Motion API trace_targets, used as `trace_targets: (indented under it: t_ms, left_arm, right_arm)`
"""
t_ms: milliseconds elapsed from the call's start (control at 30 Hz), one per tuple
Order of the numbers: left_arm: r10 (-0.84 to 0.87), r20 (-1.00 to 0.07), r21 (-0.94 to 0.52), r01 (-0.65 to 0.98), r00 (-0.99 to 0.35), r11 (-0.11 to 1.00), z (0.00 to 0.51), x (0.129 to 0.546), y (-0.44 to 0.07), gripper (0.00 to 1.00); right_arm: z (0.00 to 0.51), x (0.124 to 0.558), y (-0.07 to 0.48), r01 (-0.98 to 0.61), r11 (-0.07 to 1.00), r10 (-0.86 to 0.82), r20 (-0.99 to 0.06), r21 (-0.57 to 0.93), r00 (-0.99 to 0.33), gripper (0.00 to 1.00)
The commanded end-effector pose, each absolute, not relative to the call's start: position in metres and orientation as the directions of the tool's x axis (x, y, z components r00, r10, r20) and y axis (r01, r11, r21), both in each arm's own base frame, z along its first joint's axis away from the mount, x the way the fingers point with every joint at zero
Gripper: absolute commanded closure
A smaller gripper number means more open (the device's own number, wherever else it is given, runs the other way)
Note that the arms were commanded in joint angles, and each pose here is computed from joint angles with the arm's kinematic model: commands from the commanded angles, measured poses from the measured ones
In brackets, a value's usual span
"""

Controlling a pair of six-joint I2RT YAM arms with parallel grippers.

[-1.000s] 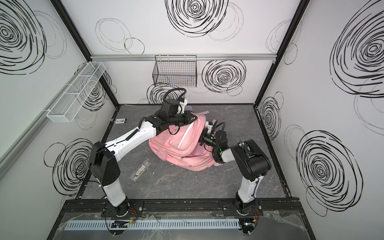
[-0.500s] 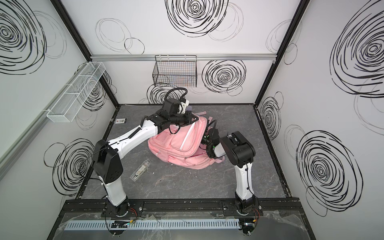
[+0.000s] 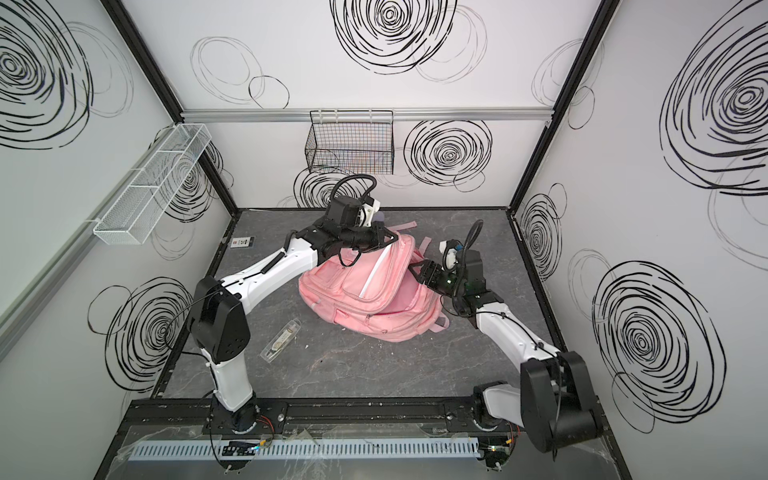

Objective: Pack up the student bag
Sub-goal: 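Release the pouch and move the right gripper to the clear pen box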

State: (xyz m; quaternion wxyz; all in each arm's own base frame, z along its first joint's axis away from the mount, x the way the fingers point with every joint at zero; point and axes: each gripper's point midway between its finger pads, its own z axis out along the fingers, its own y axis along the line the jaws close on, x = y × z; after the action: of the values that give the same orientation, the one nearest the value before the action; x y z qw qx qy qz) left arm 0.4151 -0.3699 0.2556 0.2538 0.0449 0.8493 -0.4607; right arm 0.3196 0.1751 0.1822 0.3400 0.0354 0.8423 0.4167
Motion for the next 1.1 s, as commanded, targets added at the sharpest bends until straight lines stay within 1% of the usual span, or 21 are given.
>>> trace_targets:
  t_ms: [0,33,67,133,167,233,300,333,467,533,567,667,733,867,1067]
  left_arm:
    - [-0.160,-0.615,-0.736,0.489,-0.772,0.469,0.318,0.424,-0.381,1.00]
    - [-0.138,-0.619,-0.730,0.501,-0.773,0.464,0.318,0.423,-0.383,1.00]
    - [-0.119,-0.624,-0.724,0.515,-0.772,0.458,0.318,0.423,-0.385,1.00]
    - [-0.083,-0.629,-0.717,0.536,-0.773,0.446,0.316,0.424,-0.389,1.00]
    - [-0.068,-0.627,-0.716,0.541,-0.776,0.441,0.312,0.425,-0.390,1.00]
    - [-0.034,-0.617,-0.718,0.545,-0.786,0.433,0.305,0.426,-0.392,1.00]
    - [0.003,-0.613,-0.711,0.553,-0.790,0.434,0.297,0.427,-0.394,1.00]
    - [0.019,-0.610,-0.708,0.556,-0.792,0.436,0.293,0.428,-0.395,1.00]
    - [0.061,-0.586,-0.723,0.555,-0.808,0.412,0.281,0.429,-0.398,1.00]
    - [0.064,-0.578,-0.726,0.548,-0.814,0.416,0.278,0.435,-0.395,1.00]
    - [0.063,-0.581,-0.723,0.551,-0.811,0.417,0.279,0.438,-0.393,1.00]
    - [0.056,-0.590,-0.725,0.559,-0.806,0.402,0.287,0.444,-0.384,1.00]
    - [0.049,-0.596,-0.727,0.564,-0.802,0.391,0.294,0.447,-0.378,1.00]
    - [0.033,-0.603,-0.723,0.564,-0.797,0.399,0.298,0.457,-0.359,1.00]
    - [0.028,-0.607,-0.707,0.556,-0.794,0.438,0.289,0.467,-0.336,1.00]
  right_arm:
    - [0.237,0.261,0.222,-0.629,0.652,-0.011,-0.824,0.425,-0.567,0.39]
    - [0.258,0.237,0.242,-0.740,0.583,-0.060,-0.890,0.336,-0.451,0.40]
    - [0.274,0.216,0.256,-0.815,0.518,-0.084,-0.934,0.257,-0.348,0.39]
    - [0.292,0.175,0.281,-0.917,0.388,-0.119,-0.981,0.094,-0.151,0.34]
    - [0.294,0.161,0.290,-0.940,0.339,-0.129,-0.988,0.040,-0.088,0.34]
    - [0.291,0.140,0.311,-0.966,0.245,-0.170,-0.985,-0.080,0.039,0.32]
    - [0.278,0.131,0.333,-0.969,0.185,-0.233,-0.965,-0.163,0.118,0.28]
    - [0.268,0.126,0.346,-0.969,0.138,-0.270,-0.949,-0.204,0.161,0.26]
    - [0.222,0.120,0.392,-0.950,-0.028,-0.389,-0.872,-0.312,0.298,0.24]
    - [0.204,0.124,0.411,-0.934,-0.081,-0.418,-0.839,-0.347,0.348,0.23]
    - [0.196,0.130,0.419,-0.925,-0.088,-0.431,-0.823,-0.369,0.369,0.23]
    - [0.173,0.149,0.440,-0.914,-0.067,-0.467,-0.797,-0.400,0.383,0.21]
    - [0.157,0.162,0.453,-0.916,-0.053,-0.494,-0.787,-0.399,0.371,0.20]
    - [0.124,0.181,0.479,-0.918,-0.100,-0.522,-0.765,-0.384,0.377,0.18]
    - [0.104,0.199,0.516,-0.908,-0.182,-0.497,-0.762,-0.377,0.415,0.17]
